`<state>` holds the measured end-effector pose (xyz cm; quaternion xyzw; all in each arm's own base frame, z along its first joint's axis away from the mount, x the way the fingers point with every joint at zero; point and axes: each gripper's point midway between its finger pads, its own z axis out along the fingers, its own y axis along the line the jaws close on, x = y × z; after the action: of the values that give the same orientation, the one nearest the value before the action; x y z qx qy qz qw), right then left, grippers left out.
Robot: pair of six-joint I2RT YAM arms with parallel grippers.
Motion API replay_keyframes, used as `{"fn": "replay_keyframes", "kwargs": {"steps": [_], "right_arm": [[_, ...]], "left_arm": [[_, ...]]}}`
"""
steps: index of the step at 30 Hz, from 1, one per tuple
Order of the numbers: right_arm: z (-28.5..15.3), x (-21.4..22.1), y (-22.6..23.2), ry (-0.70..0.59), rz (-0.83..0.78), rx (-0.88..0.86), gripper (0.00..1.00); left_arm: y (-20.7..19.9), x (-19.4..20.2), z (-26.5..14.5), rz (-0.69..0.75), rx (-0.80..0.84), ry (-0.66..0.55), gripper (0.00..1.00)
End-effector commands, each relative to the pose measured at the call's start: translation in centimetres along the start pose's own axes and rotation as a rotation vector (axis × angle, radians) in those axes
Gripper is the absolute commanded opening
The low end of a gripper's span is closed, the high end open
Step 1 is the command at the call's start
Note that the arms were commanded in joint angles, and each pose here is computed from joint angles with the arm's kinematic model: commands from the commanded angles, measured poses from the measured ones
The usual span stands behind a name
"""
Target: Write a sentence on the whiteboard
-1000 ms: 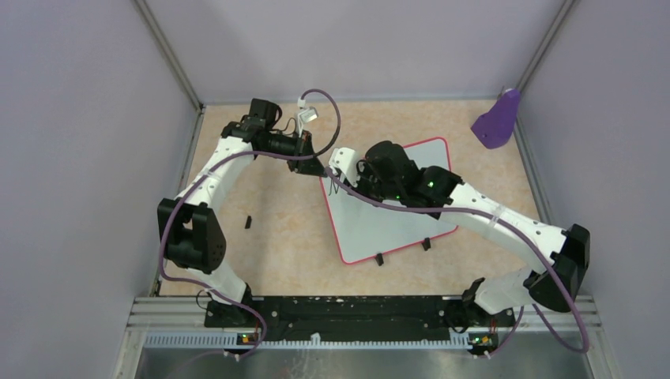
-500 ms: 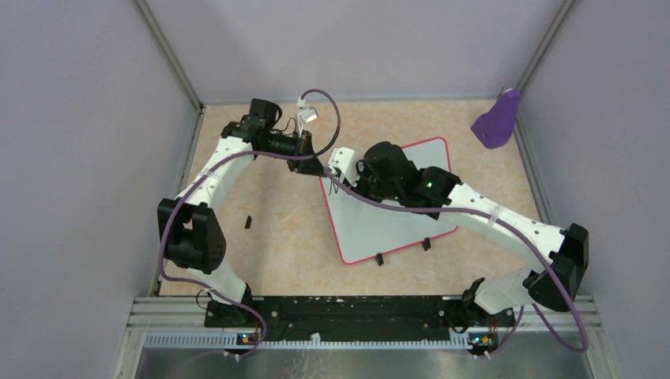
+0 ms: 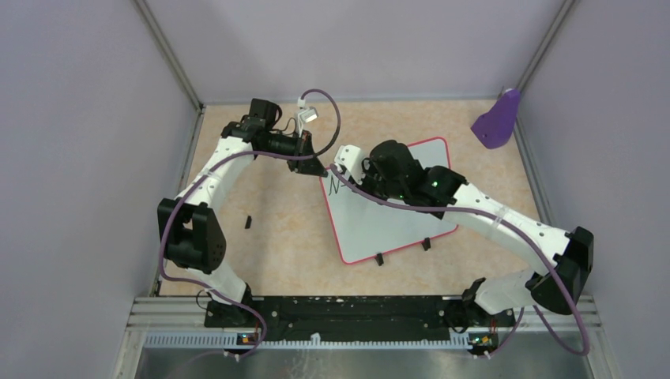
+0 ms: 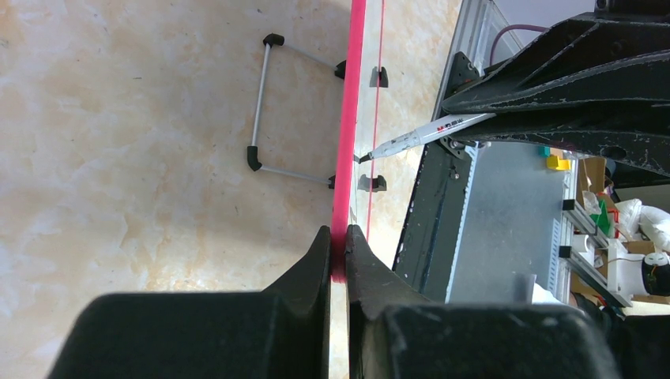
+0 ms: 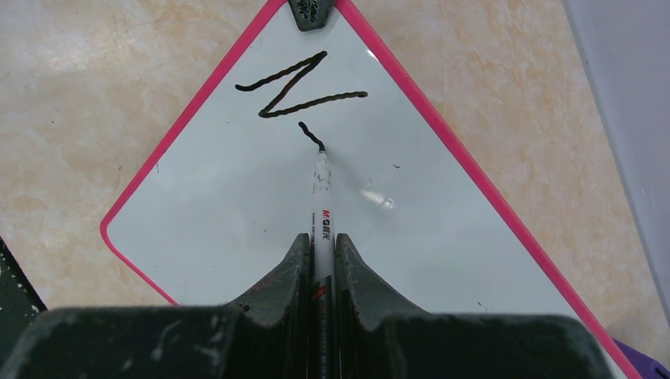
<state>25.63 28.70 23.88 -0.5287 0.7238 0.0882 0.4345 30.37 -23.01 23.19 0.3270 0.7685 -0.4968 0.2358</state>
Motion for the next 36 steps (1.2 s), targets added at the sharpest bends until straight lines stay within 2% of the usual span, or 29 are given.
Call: {"fn": "replay_keyframes", "kwargs": {"steps": [1, 22, 36], "right_arm": [[-0.9, -0.3, -1.7, -0.011, 0.012, 0.066, 0.00], [-0.6, -3.0, -2.8, -0.062, 0.023, 0.091, 0.00], [0.5, -2.6, -0.4, -0.045, 0.001, 0.009, 0.00]], "left_arm": [[-1.0, 0.0, 0.0, 0.010, 0.016, 0.002, 0.00], [-1.2, 0.0, -0.1, 0.016, 0.016, -0.001, 0.00], [-1.1, 0.1, -0.1, 0.017, 0.014, 0.001, 0.00]]}}
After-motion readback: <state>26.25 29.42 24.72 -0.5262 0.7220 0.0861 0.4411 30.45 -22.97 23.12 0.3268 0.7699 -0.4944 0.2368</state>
